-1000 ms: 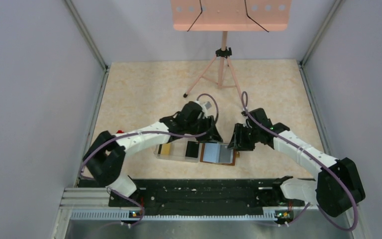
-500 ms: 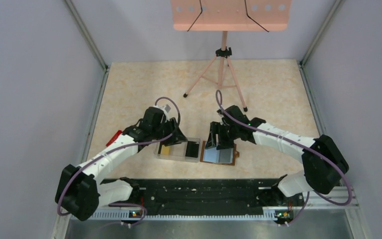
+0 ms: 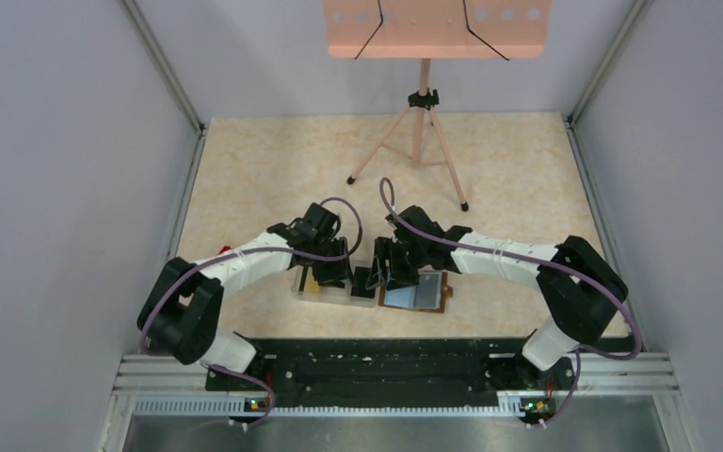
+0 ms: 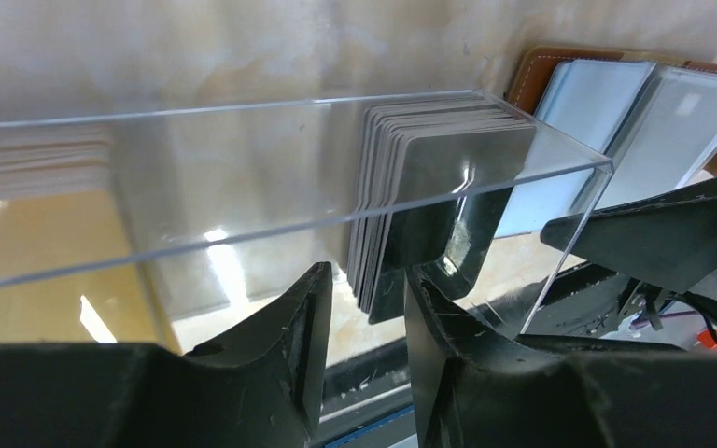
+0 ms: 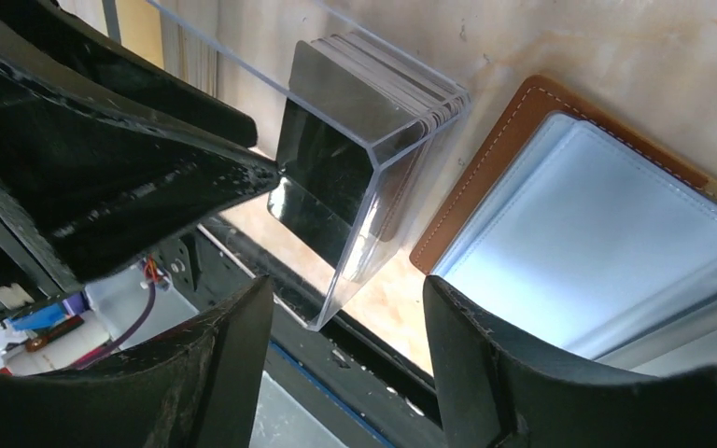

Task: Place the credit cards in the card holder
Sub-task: Pick up the credit card from the storage box.

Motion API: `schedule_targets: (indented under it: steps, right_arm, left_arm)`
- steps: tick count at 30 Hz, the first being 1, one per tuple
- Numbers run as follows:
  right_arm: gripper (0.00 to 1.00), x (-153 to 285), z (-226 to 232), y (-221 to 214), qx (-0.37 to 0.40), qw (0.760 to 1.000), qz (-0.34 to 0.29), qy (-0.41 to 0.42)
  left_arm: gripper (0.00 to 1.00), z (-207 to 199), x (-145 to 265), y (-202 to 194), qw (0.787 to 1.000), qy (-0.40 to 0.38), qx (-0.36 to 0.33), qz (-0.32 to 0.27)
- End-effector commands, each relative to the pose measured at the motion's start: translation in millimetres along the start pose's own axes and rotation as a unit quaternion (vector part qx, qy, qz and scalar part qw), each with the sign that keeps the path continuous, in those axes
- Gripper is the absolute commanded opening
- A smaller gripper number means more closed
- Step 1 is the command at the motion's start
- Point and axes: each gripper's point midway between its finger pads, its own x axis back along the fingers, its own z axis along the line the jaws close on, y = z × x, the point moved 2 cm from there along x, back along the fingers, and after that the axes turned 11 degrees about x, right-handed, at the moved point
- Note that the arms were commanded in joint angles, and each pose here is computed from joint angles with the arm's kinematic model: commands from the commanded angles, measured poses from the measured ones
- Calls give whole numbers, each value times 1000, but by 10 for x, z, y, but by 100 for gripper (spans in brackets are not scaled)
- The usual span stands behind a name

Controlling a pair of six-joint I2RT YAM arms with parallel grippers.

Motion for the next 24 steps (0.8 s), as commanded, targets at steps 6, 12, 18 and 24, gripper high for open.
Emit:
schedule_targets:
  steps: [6, 12, 18, 24]
  right_arm:
    - [55, -49, 136, 130, 6, 1000, -17, 17]
    - [53, -48, 135, 123, 5, 1000, -15, 18]
    - [52, -49, 126, 107, 6, 1000, -13, 16]
    - [52, -53, 118, 105, 6, 1000, -11, 15]
  left_arm:
    - [21, -228, -141, 33, 999, 3, -39, -3]
    - [0, -307, -92, 37, 998, 26, -60, -12]
    - [0, -347, -23, 26, 993, 69, -90, -18]
    - [21, -358, -56, -6, 989, 94, -110, -7]
